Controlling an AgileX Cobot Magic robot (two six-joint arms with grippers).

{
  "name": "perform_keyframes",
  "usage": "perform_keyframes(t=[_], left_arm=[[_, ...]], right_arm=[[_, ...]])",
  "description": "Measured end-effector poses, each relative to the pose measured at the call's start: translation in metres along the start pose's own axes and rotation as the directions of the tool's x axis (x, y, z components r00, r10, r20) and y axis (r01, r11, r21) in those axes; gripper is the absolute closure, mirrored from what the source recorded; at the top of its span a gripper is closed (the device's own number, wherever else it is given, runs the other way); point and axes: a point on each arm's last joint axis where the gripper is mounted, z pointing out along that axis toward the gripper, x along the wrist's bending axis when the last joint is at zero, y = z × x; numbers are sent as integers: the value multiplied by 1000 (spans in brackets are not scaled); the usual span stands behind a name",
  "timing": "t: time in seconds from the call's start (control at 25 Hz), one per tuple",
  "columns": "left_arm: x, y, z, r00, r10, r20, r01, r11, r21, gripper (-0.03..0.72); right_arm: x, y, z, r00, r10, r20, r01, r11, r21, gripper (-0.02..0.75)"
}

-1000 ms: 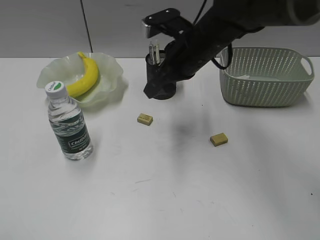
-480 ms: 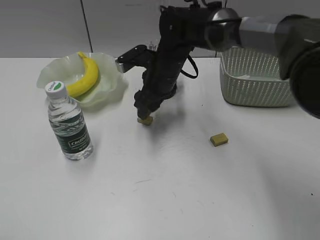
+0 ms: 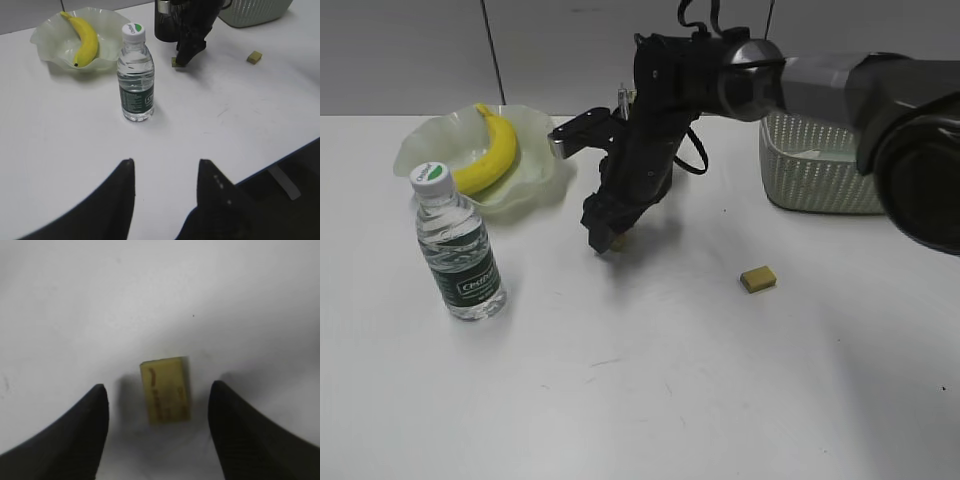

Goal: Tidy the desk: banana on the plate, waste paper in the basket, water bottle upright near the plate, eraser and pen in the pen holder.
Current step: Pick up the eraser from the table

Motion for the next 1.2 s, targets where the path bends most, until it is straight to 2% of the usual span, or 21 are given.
perform_keyframes(t=[0.2, 0.28, 0.36, 0.44, 0.52, 0.68, 0.84, 0.96, 1.04, 1.2], left_arm=[[0, 0, 0, 1000, 0, 0, 0, 1000, 0, 379], [0, 0, 0, 1000, 0, 0, 0, 1000, 0, 379], [0, 0, 0, 1000, 0, 0, 0, 1000, 0, 379], [0, 0, 0, 1000, 0, 0, 0, 1000, 0, 379], [0, 0, 0, 1000, 0, 0, 0, 1000, 0, 379], [0, 0, 0, 1000, 0, 0, 0, 1000, 0, 379], [0, 0, 0, 1000, 0, 0, 0, 1000, 0, 379], [0, 0, 0, 1000, 0, 0, 0, 1000, 0, 379], [0, 0, 0, 1000, 0, 0, 0, 1000, 0, 379], [0, 0, 0, 1000, 0, 0, 0, 1000, 0, 379]], right_arm=[[-1, -2, 9, 1000, 3, -1, -3, 1000, 7, 265], [-2, -2, 9, 1000, 4, 6, -4, 1000, -3, 332], [-2, -1, 10, 1000, 6, 11, -6, 1000, -12, 437], [-2, -1, 10, 1000, 6, 12, -6, 1000, -15, 486], [-2, -1, 11, 1000, 8, 11, -8, 1000, -14, 472], [-2, -2, 13, 1000, 11, 8, -11, 1000, -12, 391], [-2, -2, 13, 1000, 13, 7, -13, 1000, -12, 378], [-3, -2, 15, 1000, 14, 6, -14, 1000, -9, 442], [-3, -2, 16, 1000, 12, 8, -12, 1000, -5, 531], [0, -1, 13, 1000, 5, 15, -5, 1000, 1, 530]])
